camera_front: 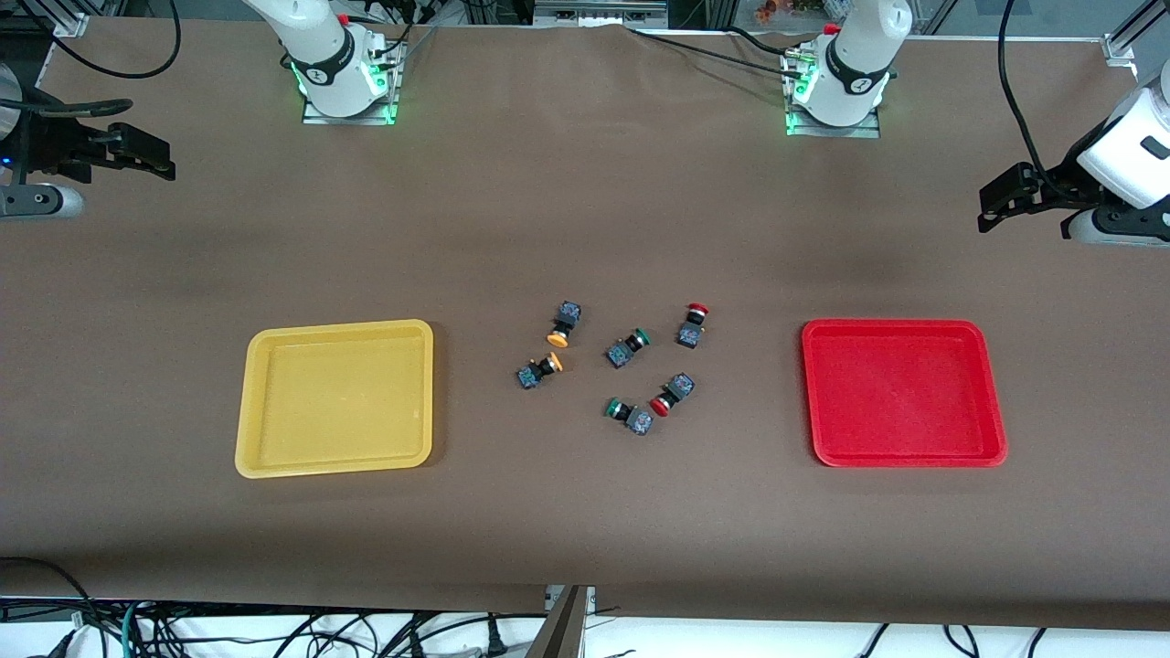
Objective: Place red and yellow buttons in trays
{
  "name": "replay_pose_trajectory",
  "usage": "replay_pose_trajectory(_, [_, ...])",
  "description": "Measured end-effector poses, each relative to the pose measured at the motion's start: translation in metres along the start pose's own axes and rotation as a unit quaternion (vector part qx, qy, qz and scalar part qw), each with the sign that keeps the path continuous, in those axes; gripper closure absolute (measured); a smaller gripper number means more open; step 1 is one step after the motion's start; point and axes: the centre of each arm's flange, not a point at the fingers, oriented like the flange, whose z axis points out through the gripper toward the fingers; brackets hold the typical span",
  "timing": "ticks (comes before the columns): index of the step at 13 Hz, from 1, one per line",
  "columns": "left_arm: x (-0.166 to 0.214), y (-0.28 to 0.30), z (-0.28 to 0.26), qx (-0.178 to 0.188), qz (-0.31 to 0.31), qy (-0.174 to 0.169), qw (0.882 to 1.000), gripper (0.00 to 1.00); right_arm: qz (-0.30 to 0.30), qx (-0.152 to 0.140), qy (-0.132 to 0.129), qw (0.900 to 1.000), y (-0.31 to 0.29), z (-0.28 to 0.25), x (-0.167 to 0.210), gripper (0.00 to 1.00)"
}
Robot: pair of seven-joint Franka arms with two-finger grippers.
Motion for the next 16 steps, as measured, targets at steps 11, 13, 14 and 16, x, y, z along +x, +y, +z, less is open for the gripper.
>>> replay_pose_trajectory(11, [0.0001,0.0028,-0.0001,0.000,0.002,0.000,1.000,0.00,0.000,0.000,0.000,1.000,0.0004,0.0001,0.0000,0.00])
replay_pose_trajectory(13, [0.0001,0.0028,-0.0003,0.000,0.002,0.000,1.000,0.00,0.000,0.000,-0.002,1.000,0.0003,0.0014,0.0012,0.00])
replay_pose_trajectory(14, [0.0001,0.0028,-0.0004,0.000,0.002,0.000,1.000,0.00,0.000,0.000,-0.003,1.000,0.0003,0.0026,0.0022,0.00])
replay_pose_trajectory(16, [0.0001,0.0028,-0.0008,0.000,0.002,0.001,1.000,0.00,0.000,0.000,-0.005,1.000,0.0003,0.0044,0.0038,0.00])
